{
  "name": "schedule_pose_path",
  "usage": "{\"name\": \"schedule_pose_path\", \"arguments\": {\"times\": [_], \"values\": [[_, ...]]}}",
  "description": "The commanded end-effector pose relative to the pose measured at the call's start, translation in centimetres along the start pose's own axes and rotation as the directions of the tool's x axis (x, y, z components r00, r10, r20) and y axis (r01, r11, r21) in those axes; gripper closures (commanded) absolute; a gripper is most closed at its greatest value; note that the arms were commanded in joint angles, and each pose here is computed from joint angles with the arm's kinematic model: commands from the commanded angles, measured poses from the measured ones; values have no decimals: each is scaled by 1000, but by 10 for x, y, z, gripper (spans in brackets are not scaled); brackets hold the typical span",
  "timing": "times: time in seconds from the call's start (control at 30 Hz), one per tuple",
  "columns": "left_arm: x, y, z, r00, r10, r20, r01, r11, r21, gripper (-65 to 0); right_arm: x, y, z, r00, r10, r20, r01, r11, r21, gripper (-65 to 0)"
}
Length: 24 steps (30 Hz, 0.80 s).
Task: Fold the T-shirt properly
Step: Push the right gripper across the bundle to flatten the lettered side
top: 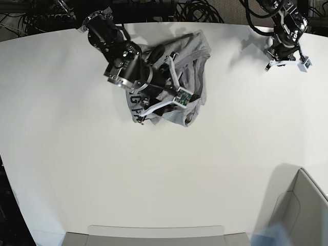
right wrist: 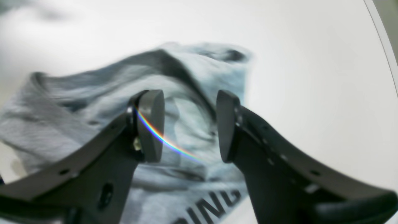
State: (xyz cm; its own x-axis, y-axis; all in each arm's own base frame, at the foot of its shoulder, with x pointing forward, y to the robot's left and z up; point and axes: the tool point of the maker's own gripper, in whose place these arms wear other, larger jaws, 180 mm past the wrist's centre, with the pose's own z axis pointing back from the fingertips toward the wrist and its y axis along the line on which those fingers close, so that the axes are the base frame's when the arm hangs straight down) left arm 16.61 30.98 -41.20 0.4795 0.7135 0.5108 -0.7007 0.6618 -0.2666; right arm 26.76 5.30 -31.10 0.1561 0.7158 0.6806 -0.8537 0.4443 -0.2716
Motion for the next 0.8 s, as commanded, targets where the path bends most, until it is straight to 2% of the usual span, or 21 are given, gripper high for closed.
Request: {"name": "schedule_pose_path", "arguments": {"times": [0.0,0.17,0.37,0.53,0.63,0.77], "values": [[6,-4,3,1000,-1,25,2,1000,-11,0,14,-11,4,998,-14,55,16,1000,-21,-274],[6,-4,3,1000,-1,24,2,1000,-12,0,-3,-37,-6,996,-93,3,93,993,-70,-274],[11,-13,1,999,6,33,-5,1000,-31,0,-19,-57,-28,989,-128,-71,122,989,-84,-274],[12,-13,0,999,6,34,-5,999,-32,0,-19,-54,-50,982,-161,-103,156,987,-47,-274],[12,-13,0,999,6,34,-5,999,-32,0,-9,-50,-55,983,-167,-81,165,986,-33,-274],[12,-13,0,999,6,34,-5,999,-32,0,10,-32,-61,995,-85,-57,86,996,15,-264]]}}
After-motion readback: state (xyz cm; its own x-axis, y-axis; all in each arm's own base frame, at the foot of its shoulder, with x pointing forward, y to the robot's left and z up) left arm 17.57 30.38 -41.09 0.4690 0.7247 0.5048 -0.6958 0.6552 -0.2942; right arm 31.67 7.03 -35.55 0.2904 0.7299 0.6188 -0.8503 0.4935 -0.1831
